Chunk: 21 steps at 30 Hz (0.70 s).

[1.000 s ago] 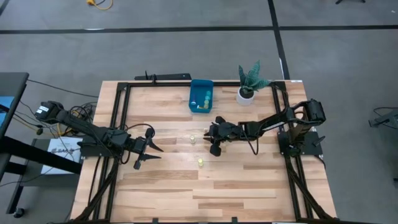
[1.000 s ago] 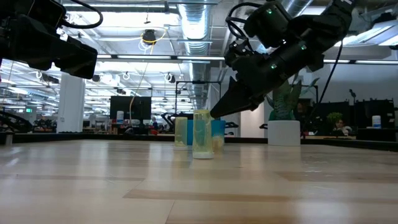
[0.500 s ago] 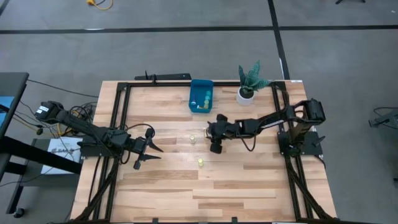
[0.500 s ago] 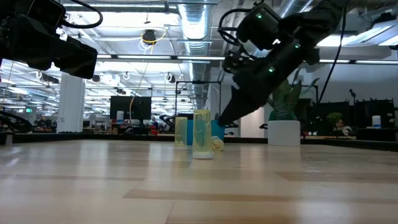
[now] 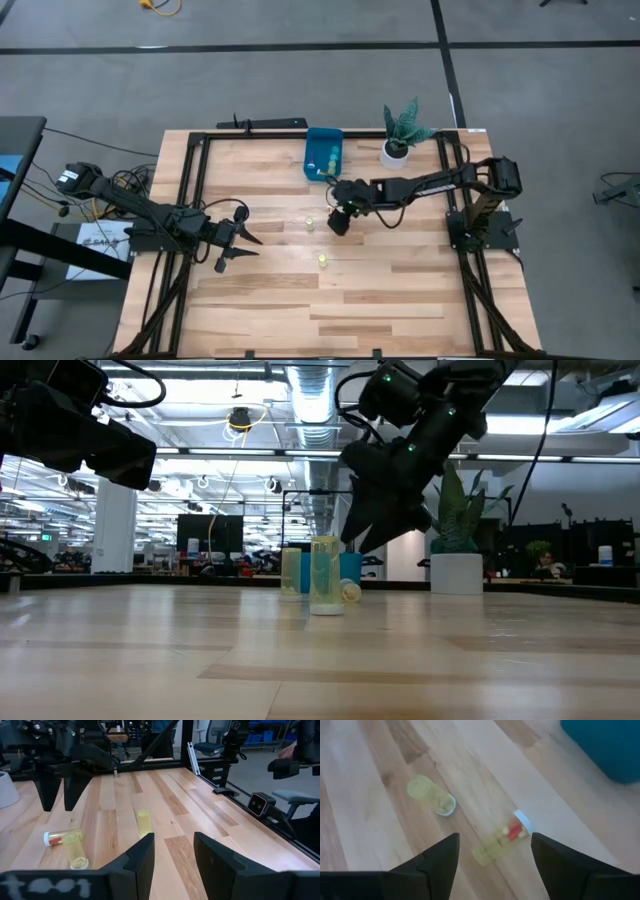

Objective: Pick and place pill bottles into a basket
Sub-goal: Put the left yellow pill bottle into the blue container

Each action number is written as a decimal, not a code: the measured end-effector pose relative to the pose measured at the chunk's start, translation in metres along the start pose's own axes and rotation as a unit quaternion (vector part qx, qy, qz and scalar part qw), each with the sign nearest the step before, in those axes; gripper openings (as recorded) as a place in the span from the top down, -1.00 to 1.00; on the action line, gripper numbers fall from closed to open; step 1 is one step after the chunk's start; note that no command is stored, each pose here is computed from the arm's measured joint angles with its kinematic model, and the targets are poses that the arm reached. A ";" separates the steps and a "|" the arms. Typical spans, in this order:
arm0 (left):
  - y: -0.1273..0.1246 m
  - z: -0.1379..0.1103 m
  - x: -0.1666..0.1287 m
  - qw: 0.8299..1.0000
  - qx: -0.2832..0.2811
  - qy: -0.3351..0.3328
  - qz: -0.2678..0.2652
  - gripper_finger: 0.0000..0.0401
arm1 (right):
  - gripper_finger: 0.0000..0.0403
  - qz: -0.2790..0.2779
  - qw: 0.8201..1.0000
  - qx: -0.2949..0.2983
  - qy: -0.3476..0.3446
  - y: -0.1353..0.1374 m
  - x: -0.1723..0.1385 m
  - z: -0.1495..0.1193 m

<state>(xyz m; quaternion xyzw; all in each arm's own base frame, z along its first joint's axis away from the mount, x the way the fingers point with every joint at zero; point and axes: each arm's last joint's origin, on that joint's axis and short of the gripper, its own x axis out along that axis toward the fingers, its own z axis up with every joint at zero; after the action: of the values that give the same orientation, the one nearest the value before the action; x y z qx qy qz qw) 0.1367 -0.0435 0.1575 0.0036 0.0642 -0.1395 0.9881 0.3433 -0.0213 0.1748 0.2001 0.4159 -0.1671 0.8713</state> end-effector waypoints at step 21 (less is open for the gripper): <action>0.000 0.000 0.000 1.000 -0.030 -0.002 -0.001 0.36 | -0.19 -0.031 0.994 0.084 0.063 0.000 0.052 -0.010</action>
<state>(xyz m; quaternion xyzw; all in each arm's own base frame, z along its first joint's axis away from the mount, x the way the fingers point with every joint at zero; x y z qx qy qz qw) 0.1366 -0.0435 0.1576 -0.0260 0.0667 -0.1386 0.9878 0.3679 -0.0233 0.1278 0.2696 0.4607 -0.2148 0.8179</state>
